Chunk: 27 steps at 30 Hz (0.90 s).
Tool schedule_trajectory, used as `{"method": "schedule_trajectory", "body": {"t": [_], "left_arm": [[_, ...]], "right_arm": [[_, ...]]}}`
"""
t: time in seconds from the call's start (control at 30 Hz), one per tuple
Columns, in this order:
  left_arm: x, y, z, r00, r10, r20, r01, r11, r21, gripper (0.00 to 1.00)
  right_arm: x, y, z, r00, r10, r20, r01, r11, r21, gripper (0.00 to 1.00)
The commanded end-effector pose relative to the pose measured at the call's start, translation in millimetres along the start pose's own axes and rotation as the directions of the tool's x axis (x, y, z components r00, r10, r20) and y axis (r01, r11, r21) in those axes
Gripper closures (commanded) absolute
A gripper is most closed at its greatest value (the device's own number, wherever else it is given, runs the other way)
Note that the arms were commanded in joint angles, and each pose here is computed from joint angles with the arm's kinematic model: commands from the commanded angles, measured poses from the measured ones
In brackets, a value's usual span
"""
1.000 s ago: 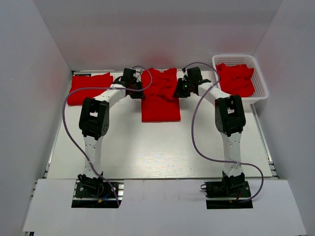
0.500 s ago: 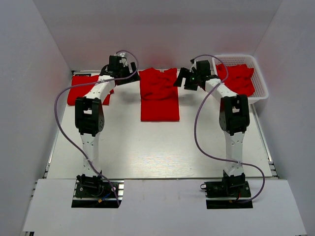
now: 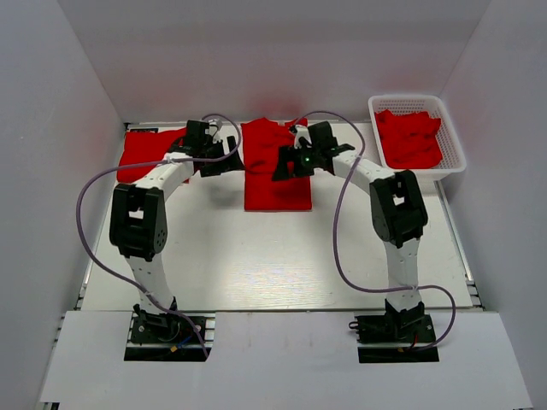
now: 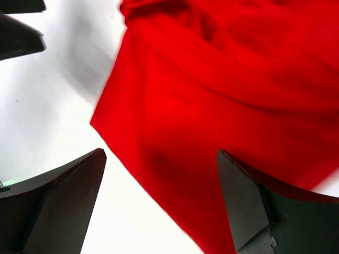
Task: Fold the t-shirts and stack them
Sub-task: Fold the folded rectangular tshirt in 1/3 of the way
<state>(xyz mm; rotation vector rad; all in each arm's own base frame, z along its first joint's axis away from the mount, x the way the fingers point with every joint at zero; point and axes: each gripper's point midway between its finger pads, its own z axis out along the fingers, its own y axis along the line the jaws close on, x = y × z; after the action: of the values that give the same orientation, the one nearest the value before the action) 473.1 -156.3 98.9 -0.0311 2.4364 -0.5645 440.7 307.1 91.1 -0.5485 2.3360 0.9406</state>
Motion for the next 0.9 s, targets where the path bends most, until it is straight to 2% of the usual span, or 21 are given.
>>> {"method": "schedule_trajectory", "body": {"t": [0.0,0.47,0.67,0.87], "left_arm": [[-11.1,-7.3,-28.6,0.997,0.021,0.069,-0.021,1.0,0.0,0.0],[-15.6,6.0,-37.8,0.996,0.032,0.086,-0.026,0.997,-0.07,0.0],[-10.8,12.0,-37.0,0.997,0.037,0.074,-0.03,0.995,-0.095,0.0],[-15.6,15.6,-48.0,0.993,0.064,0.097,-0.051,0.99,-0.13,0.0]], "right_arm": [[-12.1,4.5,17.4,0.999,-0.051,0.02,0.051,0.998,-0.047,0.1],[-26.9,-1.5,58.7,0.992,-0.072,0.107,0.071,0.997,0.008,0.1],[-71.4,-7.8,77.8,0.95,-0.065,0.307,0.073,0.997,-0.015,0.1],[-114.7,-22.5,73.3,0.9,0.024,0.435,-0.044,0.998,0.037,0.1]]}}
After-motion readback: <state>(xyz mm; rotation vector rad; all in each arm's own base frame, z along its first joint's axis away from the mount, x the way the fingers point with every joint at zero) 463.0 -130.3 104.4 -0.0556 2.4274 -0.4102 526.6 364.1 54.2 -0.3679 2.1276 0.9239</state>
